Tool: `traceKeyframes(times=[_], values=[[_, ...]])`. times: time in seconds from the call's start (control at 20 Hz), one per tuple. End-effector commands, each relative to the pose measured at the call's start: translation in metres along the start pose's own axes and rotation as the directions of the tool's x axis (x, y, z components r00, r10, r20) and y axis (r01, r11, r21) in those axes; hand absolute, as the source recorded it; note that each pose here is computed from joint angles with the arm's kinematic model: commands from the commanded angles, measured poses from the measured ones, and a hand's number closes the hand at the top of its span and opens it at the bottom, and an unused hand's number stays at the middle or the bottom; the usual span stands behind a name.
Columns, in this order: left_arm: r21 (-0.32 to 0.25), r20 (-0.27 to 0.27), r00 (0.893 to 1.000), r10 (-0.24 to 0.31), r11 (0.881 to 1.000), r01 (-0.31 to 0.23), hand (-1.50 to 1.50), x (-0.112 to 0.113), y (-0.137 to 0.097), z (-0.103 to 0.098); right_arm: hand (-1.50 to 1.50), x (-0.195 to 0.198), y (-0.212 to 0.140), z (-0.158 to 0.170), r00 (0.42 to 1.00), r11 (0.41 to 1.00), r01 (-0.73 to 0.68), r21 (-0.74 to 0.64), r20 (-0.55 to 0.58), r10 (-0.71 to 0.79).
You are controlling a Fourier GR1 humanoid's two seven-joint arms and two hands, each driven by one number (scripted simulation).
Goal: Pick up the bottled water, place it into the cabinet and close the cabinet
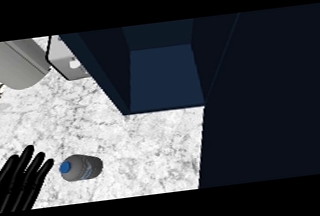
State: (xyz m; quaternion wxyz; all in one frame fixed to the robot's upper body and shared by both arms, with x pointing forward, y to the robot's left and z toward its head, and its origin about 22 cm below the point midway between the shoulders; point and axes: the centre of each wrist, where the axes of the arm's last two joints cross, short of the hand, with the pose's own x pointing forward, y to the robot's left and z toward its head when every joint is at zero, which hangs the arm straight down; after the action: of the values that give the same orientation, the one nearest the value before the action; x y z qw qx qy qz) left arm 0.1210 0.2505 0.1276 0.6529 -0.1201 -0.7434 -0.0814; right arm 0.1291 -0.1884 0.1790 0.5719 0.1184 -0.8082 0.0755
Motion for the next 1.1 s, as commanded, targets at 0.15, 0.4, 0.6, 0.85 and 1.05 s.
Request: traceKeyframes(times=[0.15, 0.4, 0.6, 0.85, 1.05], values=[[0.012, 0.045, 0.998, -0.044, 0.999, 0.043, -1.50, 0.021, 0.003, 0.011, -1.50, 0.038, 0.005, 0.035, 0.998, 1.000, -0.007, -0.022, 0.060, 0.008], [0.055, 0.036, 0.998, -0.048, 0.997, 0.046, -1.50, 0.010, 0.017, -0.007, -1.50, 0.039, 0.002, 0.027, 0.997, 1.000, -0.027, 0.002, 0.077, 0.027], [0.079, -0.003, 0.996, -0.086, 0.993, 0.086, -1.50, -0.026, 0.026, -0.037, -1.50, 0.034, 0.007, 0.022, 0.997, 1.000, 0.001, -0.012, 0.077, 0.000], [0.103, -0.033, 0.993, -0.110, 0.988, 0.112, -1.50, -0.054, 0.054, -0.033, -1.50, 0.031, 0.012, 0.027, 0.998, 1.000, 0.001, -0.016, 0.061, 0.000], [0.087, -0.060, 0.993, -0.102, 0.990, 0.107, -1.50, -0.091, 0.049, -0.031, -1.50, 0.039, 0.000, 0.020, 0.998, 1.000, -0.021, 0.009, 0.065, 0.021]])
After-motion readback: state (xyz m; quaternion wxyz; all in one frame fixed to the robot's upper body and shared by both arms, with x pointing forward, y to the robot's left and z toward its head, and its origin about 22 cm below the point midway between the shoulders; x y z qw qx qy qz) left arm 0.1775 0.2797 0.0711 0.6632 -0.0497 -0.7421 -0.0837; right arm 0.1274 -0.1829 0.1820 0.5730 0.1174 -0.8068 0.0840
